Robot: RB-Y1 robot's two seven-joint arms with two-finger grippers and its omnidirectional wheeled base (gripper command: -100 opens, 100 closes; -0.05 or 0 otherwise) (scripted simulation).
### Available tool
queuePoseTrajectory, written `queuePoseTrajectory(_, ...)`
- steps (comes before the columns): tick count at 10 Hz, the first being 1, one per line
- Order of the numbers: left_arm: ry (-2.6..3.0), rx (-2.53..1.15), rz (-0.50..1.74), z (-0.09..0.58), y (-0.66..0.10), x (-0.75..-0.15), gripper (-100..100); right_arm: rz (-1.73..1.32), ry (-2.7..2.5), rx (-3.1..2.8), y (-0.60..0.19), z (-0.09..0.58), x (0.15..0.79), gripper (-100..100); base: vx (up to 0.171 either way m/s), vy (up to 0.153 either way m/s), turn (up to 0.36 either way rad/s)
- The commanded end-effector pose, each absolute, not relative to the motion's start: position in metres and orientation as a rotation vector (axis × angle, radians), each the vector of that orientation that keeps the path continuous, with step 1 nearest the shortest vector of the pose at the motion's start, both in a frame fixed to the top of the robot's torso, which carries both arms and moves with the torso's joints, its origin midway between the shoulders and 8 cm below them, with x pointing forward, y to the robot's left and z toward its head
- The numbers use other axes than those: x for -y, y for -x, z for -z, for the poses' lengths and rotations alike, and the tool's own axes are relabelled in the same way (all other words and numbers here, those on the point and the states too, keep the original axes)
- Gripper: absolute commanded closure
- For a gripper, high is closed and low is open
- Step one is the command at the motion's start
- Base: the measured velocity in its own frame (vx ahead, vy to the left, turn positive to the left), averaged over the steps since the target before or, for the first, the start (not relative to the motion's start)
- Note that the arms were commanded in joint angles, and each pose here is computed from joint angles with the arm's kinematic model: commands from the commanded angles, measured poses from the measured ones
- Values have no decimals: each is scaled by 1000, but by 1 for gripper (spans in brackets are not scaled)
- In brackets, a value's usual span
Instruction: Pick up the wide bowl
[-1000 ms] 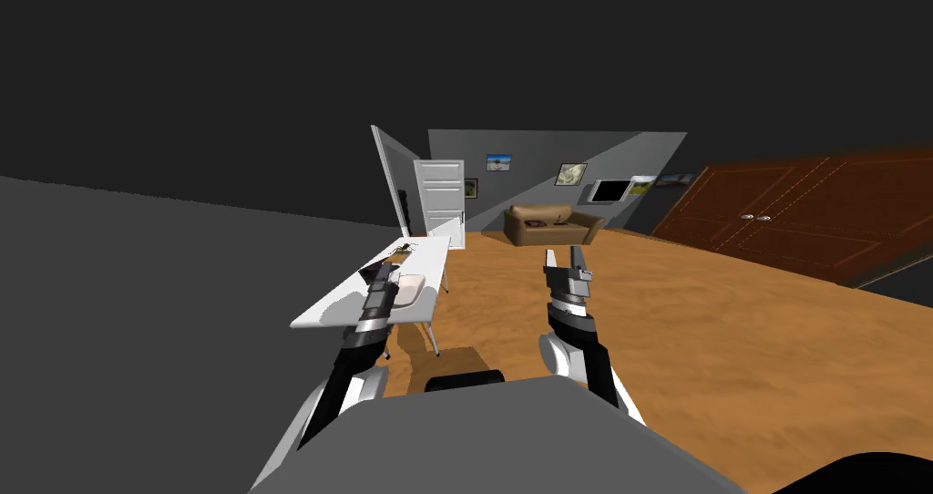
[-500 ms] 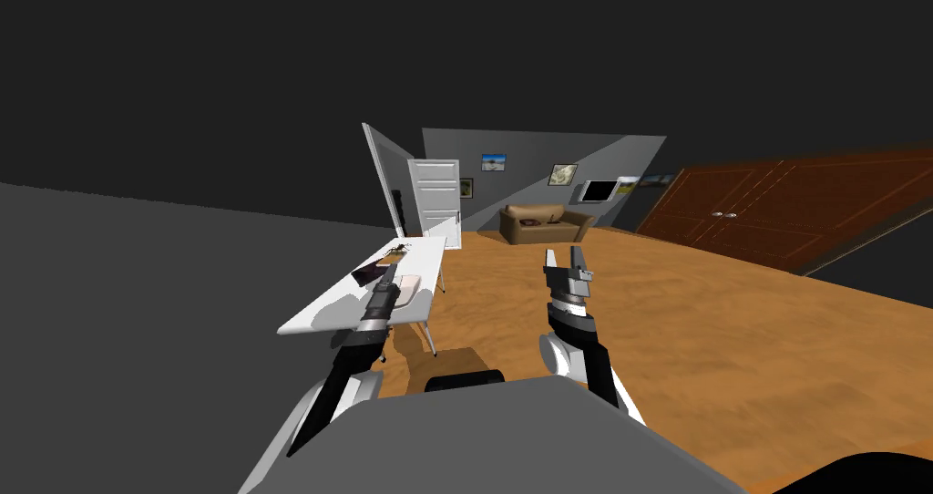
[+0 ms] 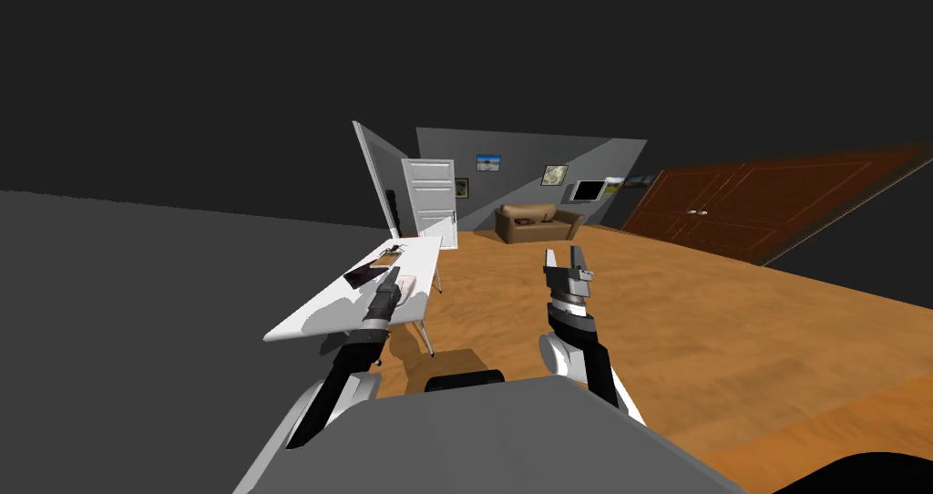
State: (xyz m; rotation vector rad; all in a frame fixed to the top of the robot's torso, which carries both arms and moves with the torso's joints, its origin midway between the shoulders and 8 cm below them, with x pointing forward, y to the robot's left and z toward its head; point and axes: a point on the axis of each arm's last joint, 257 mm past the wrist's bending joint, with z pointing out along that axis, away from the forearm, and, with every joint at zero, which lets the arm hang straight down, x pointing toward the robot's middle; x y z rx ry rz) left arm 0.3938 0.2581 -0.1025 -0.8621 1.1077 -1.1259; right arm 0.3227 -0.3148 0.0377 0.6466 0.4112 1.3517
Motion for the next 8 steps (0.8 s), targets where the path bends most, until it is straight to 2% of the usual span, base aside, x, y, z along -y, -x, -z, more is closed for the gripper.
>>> queuePoseTrajectory(1, 900, -1138, 1115, 112, -396, -259, -100, -1352, -647, -411, -323, -38, 315, 0, -21, -17, -112)
queuePoseTrajectory(8, 1045, -1237, 1061, 150, -399, -265, -100, -1352, -647, -411, -323, -38, 315, 0, -24, -19, -75)
